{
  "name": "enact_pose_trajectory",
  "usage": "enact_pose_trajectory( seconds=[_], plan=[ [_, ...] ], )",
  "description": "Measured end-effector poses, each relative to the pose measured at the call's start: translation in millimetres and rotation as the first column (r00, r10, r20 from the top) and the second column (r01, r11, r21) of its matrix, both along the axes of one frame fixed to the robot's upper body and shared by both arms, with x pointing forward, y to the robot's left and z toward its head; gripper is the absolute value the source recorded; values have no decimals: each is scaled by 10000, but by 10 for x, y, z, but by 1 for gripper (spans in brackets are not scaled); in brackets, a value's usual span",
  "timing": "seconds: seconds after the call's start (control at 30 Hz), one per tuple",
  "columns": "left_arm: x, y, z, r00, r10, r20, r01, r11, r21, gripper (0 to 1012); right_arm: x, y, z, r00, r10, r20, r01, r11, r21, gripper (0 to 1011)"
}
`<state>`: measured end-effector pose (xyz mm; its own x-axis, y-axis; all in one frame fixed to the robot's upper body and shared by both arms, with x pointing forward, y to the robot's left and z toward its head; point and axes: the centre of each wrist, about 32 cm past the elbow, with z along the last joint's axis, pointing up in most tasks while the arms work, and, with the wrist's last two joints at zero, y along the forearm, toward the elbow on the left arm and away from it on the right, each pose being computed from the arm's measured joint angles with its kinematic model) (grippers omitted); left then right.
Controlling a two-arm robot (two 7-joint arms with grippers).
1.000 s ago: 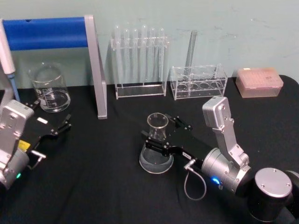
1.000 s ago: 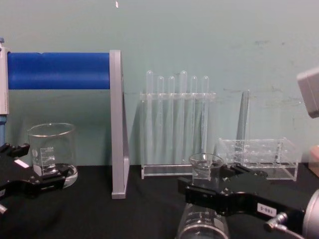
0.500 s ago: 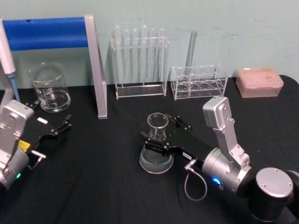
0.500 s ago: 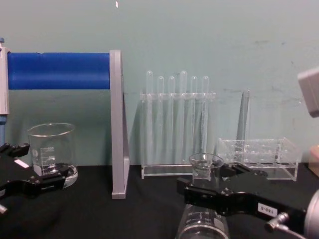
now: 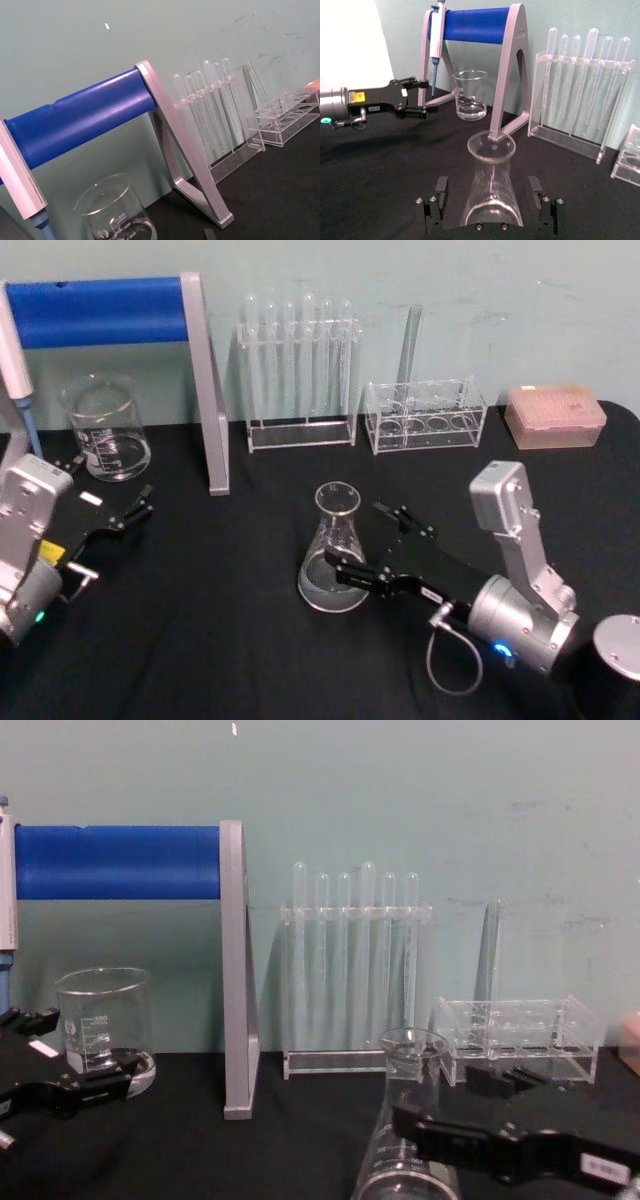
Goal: Grasp the erlenmeyer flask with one hand, shake it three times, then place it back.
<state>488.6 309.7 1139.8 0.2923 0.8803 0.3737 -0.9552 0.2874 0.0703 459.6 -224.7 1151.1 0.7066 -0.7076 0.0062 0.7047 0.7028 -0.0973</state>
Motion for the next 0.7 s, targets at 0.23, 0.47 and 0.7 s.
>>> enact_pose_trajectory(
  seconds=[0.23, 0.47, 0.7],
  plan=[
    [0, 0, 0, 10000, 0, 0, 0, 10000, 1, 1001, -138, -191, 31, 9998, 122, -148, -125, 9998, -184, 1000],
    [0, 0, 0, 10000, 0, 0, 0, 10000, 0, 1001, -232, -345, 71, 9997, 57, -232, -66, 9992, -399, 1000],
    [0, 0, 0, 10000, 0, 0, 0, 10000, 0, 1001, -217, -448, 117, 9927, -1207, -38, 1205, 9917, -454, 1000]
  ],
)
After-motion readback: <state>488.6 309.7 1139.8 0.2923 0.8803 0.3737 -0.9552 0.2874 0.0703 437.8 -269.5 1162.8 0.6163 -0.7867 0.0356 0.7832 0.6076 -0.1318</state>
